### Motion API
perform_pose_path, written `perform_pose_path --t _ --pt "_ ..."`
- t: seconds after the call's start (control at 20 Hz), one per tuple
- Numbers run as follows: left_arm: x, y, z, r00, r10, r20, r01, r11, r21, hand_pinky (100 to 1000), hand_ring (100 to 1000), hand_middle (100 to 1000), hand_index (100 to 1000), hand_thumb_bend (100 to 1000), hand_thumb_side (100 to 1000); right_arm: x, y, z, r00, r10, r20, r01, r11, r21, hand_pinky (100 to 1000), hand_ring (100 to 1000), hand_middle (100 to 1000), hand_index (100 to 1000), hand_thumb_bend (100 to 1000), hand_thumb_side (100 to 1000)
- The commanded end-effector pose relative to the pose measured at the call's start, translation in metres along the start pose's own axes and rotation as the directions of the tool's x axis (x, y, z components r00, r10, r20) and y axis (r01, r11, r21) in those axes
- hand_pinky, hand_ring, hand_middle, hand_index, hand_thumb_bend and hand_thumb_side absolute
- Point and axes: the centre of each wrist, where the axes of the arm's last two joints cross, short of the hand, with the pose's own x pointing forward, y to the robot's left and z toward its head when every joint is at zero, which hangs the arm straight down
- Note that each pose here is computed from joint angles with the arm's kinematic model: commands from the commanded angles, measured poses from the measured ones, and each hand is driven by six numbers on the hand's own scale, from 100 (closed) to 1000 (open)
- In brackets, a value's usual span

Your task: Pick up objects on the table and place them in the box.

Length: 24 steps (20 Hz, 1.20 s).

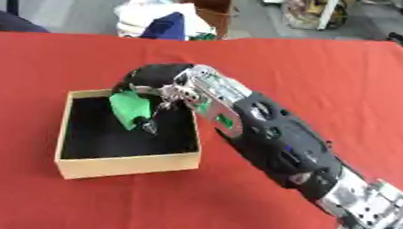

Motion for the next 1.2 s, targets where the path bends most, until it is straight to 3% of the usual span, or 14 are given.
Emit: perform_pose_path --t 0.05,0.4,0.75,0.9,1.1,1.2 --pt "0.0044 0.0014 -0.003 1.0 -0.001 0.022 0.001 1.0 -0.011 621 648 633 776 100 467 -0.0029 -0.0052 0.0012 0.999 0.034 -0.013 -0.034 0.999 -0.007 843 913 796 985 100 226" --pt "0.0042 0.0012 -0.0025 1.0 0.0 0.021 0.0 1.0 -0.014 621 649 634 776 100 468 -0.0066 -0.0072 0.0034 0.998 0.057 -0.023 -0.058 0.998 -0.033 863 936 929 1000 100 478" --pt "0.0036 0.0017 -0.0018 1.0 -0.002 0.018 0.002 1.0 -0.014 621 649 634 776 100 468 -0.008 -0.01 0.0063 0.997 0.068 -0.023 -0.069 0.996 -0.058 869 938 942 1000 112 609" --pt "0.0037 0.0021 -0.0018 1.0 -0.004 0.018 0.004 1.0 -0.012 622 649 634 776 100 467 -0.0086 -0.0106 0.0076 0.997 0.073 -0.027 -0.075 0.995 -0.063 871 936 942 1000 143 613" --pt "0.0035 0.0022 -0.0015 1.0 -0.005 0.017 0.005 1.0 -0.013 622 649 634 776 100 468 -0.0078 -0.0097 0.0073 0.996 0.084 -0.023 -0.085 0.995 -0.059 871 936 941 1000 196 623" --pt "0.0038 0.0023 -0.0018 1.0 -0.005 0.019 0.006 1.0 -0.013 622 649 634 776 100 468 -0.0072 -0.0095 0.0073 0.996 0.089 -0.019 -0.09 0.994 -0.059 874 935 948 1000 272 678"
